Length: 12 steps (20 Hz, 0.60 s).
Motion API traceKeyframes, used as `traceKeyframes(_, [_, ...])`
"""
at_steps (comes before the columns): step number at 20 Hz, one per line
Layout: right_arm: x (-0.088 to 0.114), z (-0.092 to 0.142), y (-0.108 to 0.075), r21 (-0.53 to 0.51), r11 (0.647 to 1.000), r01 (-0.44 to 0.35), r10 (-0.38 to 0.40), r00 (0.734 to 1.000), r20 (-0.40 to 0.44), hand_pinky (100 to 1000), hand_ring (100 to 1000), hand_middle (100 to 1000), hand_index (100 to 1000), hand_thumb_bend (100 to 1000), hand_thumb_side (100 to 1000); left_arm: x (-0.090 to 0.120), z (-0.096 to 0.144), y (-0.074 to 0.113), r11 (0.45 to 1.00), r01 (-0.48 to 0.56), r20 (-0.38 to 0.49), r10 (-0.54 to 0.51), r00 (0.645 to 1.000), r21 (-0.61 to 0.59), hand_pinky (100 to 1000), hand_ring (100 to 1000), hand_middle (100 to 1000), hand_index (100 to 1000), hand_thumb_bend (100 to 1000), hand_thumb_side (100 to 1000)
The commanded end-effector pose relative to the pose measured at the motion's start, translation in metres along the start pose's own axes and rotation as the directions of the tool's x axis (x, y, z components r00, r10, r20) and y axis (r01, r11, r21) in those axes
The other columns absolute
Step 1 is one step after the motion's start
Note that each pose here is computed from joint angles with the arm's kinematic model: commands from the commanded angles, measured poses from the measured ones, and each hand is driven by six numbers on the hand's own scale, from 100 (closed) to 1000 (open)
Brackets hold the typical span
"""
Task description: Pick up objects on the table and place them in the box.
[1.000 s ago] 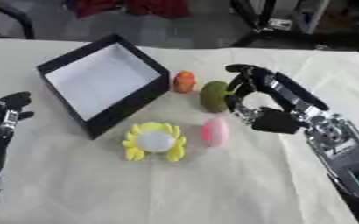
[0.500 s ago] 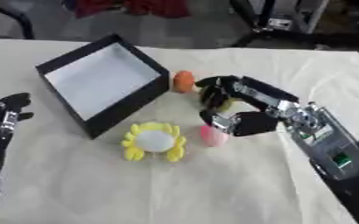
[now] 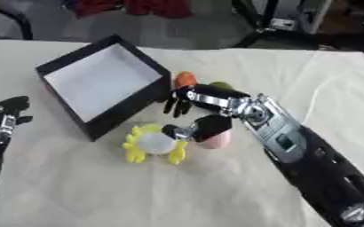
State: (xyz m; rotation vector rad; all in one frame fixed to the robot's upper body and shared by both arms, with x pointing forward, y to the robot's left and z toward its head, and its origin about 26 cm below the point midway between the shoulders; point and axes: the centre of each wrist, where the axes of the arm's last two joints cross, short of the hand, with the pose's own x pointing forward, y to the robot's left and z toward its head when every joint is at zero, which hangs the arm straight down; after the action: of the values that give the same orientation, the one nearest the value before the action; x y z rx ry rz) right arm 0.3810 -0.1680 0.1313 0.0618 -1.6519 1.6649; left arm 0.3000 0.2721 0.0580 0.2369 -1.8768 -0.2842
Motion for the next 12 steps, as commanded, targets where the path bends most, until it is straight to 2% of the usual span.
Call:
traceKeyframes(1, [-0.001,-0.006,-0.007,0.000,0.999,-0.043,0.043,0.999,-0.004,729,711,737,930,282,611,0.005,-0.003,0.002,1.000,0.004,0.021,-0.004,1.000,-0.005,782,862,781,798,161,762])
traceKeyframes(12, [-0.006,-0.023,-0.001,0.051,0.994,-0.095,0.095,0.995,-0.005,738,719,742,927,290,621,0.005,-0.003,0.002,1.000,0.001,0.023,-0.001,1.000,-0.007,782,862,782,798,160,763])
